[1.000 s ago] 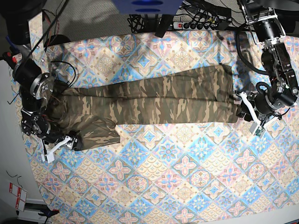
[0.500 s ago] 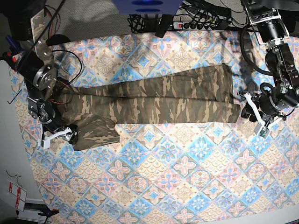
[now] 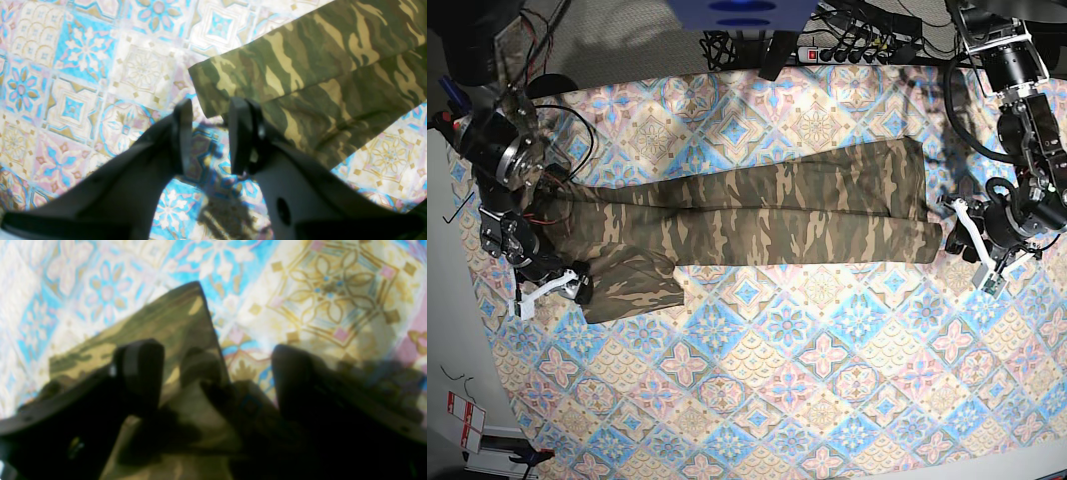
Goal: Fold the T-shirt properly
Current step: 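Grasp the sleeve end with the right gripper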
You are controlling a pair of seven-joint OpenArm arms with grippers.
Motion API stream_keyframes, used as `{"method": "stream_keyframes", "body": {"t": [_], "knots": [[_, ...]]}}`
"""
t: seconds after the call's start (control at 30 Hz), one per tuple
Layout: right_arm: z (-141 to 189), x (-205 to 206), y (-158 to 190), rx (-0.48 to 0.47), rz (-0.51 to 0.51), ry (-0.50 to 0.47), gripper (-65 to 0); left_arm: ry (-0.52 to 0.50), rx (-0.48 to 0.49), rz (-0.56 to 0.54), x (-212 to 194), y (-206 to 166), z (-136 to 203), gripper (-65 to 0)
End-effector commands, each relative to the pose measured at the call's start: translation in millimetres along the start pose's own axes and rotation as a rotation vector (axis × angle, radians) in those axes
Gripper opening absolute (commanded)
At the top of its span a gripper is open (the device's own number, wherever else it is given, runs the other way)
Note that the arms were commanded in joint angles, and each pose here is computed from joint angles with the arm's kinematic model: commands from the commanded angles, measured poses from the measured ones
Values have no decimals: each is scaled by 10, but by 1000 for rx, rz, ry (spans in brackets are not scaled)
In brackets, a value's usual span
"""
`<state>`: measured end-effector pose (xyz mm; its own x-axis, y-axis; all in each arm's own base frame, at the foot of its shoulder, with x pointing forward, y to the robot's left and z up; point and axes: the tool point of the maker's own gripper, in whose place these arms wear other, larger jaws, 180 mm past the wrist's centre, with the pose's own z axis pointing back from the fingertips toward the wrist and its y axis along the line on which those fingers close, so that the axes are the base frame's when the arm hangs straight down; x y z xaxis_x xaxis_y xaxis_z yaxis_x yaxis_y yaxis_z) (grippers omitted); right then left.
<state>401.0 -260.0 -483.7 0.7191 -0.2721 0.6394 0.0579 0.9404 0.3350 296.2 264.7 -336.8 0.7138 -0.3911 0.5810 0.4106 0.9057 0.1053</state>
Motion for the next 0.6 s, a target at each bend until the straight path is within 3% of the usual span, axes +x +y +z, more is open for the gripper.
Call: {"method": "stream_keyframes", "body": {"t": [0.0,0.23,0.3,0.43,0.57], "knots": [[-92,-452,330,80,39,179,-151,-43,20,-15,134,69,68,-465],[-254,-721,882,174,69,252,-156,-40,23,-18,131,80,73,-467],[-265,-761,943,184,69,267,-196,-38,24,-17,126,82,71,-467],[-251,-811,938,183,72,296,-366,-38,24,-17,126,82,71,-467],[-246,-809,920,180,72,297,-582,-39,21,-15,127,73,66,-467]]}}
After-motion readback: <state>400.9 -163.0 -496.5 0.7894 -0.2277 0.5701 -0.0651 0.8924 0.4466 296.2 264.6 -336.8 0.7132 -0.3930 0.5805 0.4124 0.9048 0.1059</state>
